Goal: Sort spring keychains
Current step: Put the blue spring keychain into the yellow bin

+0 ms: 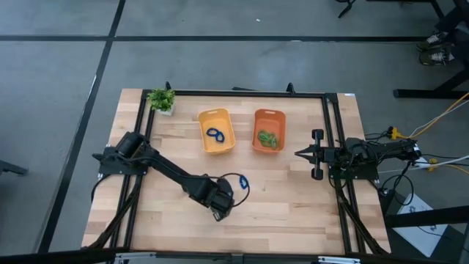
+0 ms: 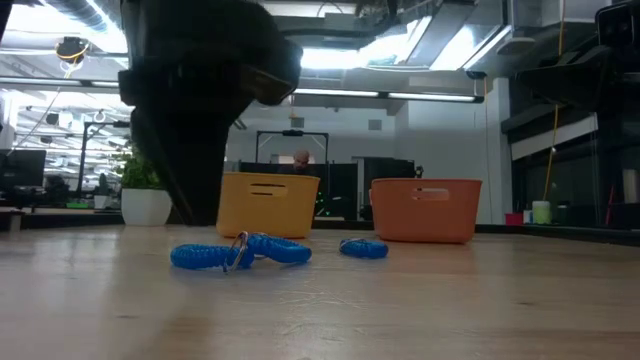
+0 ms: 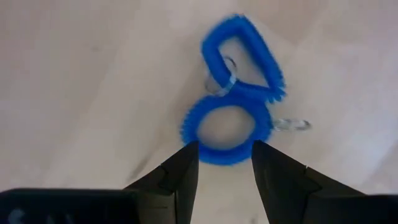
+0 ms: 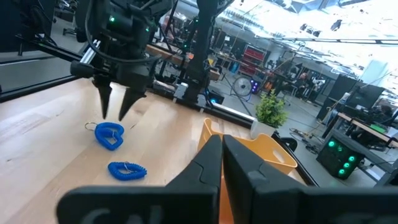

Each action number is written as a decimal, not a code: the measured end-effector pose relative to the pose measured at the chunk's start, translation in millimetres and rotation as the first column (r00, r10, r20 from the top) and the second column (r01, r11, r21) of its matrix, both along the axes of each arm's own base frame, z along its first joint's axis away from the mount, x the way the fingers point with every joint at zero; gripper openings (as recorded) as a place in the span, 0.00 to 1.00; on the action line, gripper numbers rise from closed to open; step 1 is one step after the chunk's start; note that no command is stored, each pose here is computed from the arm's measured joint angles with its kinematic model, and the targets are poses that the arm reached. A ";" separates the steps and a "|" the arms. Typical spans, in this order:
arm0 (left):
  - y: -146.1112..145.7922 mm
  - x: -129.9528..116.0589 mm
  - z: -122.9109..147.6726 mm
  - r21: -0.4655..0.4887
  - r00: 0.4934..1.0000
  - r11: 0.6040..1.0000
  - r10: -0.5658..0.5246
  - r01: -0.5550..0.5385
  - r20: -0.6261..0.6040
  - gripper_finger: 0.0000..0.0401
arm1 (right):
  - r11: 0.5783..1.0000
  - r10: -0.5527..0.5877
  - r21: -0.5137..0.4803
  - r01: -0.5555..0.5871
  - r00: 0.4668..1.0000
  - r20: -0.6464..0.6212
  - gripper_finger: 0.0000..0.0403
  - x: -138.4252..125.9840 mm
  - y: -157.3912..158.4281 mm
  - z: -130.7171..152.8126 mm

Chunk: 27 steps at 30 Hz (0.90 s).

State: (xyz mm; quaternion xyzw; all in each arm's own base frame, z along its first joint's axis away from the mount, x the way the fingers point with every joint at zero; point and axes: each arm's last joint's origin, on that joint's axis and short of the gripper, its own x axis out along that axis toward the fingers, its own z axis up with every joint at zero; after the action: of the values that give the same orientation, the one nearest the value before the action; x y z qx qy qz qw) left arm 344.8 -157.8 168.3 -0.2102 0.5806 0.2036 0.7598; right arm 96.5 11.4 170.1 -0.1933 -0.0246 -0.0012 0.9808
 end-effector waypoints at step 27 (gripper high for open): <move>18.4 8.1 -25.1 0.037 0.994 0.999 -0.012 0.016 -0.113 0.36 | 1.000 0.000 0.000 0.000 1.000 0.000 0.04 0.0 0.0 0.0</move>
State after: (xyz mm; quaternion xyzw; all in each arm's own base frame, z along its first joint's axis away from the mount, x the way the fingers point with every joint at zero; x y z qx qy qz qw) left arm 352.8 -139.4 143.3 -0.1797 0.6200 0.2208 0.7312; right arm 96.5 11.4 170.0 -0.1933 -0.0245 -0.0011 0.9808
